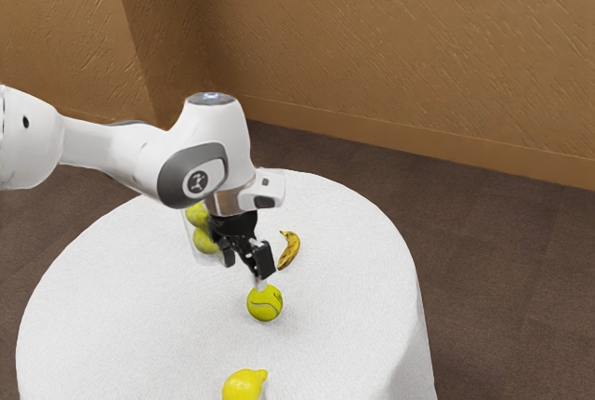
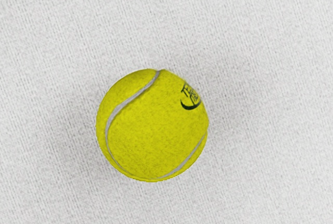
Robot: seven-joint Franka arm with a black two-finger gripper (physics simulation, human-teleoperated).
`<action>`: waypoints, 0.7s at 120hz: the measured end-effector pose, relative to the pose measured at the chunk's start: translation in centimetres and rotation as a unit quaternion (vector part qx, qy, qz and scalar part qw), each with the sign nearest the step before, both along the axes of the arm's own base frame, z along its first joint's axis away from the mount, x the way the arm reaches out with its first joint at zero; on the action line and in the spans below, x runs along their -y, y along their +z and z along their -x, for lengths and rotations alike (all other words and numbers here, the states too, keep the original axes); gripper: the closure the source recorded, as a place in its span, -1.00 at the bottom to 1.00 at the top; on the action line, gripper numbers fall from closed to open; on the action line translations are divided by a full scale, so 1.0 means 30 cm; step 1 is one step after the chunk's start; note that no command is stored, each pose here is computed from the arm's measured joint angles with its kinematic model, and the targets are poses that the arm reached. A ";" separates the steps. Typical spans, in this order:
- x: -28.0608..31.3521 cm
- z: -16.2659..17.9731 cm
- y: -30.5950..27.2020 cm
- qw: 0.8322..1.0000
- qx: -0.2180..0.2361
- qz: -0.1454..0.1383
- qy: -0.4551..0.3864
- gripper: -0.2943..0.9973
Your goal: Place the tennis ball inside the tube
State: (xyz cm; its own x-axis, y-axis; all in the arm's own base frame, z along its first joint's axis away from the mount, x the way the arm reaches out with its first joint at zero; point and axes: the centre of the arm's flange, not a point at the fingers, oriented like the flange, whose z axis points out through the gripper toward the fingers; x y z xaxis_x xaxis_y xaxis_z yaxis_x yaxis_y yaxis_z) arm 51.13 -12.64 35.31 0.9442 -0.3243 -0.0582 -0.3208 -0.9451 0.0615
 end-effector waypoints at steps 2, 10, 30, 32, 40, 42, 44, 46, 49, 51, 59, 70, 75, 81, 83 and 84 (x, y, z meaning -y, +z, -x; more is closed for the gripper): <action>0.002 -0.003 -0.013 1.000 0.000 0.000 0.000 -0.54; -0.006 -0.019 -0.056 1.000 0.002 0.001 0.005 -0.54; -0.034 -0.057 -0.143 1.000 0.007 0.002 0.018 -0.54; -0.030 -0.059 -0.148 1.000 0.008 0.003 0.018 -0.54; -0.019 -0.064 -0.175 1.000 0.010 0.005 0.018 -0.54; -0.019 -0.066 -0.181 1.000 0.010 0.006 0.018 -0.54; -0.018 -0.067 -0.187 1.000 0.010 0.006 0.019 -0.54; -0.018 -0.069 -0.193 1.000 0.010 0.006 0.019 -0.54; -0.017 -0.073 -0.202 1.000 0.010 0.007 0.020 -0.54; -0.016 -0.076 -0.208 1.000 0.010 0.007 0.021 -0.54; -0.013 -0.090 -0.230 1.000 0.010 0.008 0.022 -0.54; -0.011 -0.097 -0.269 1.000 0.004 0.011 0.027 -0.54; -0.010 -0.096 -0.283 0.999 0.002 0.012 0.029 -0.54; 0.000 -0.093 -0.304 0.999 -0.003 0.015 0.030 -0.54; 0.003 -0.091 -0.310 0.999 -0.005 0.015 0.030 -0.54; 0.005 -0.091 -0.314 0.999 -0.005 0.016 0.030 -0.54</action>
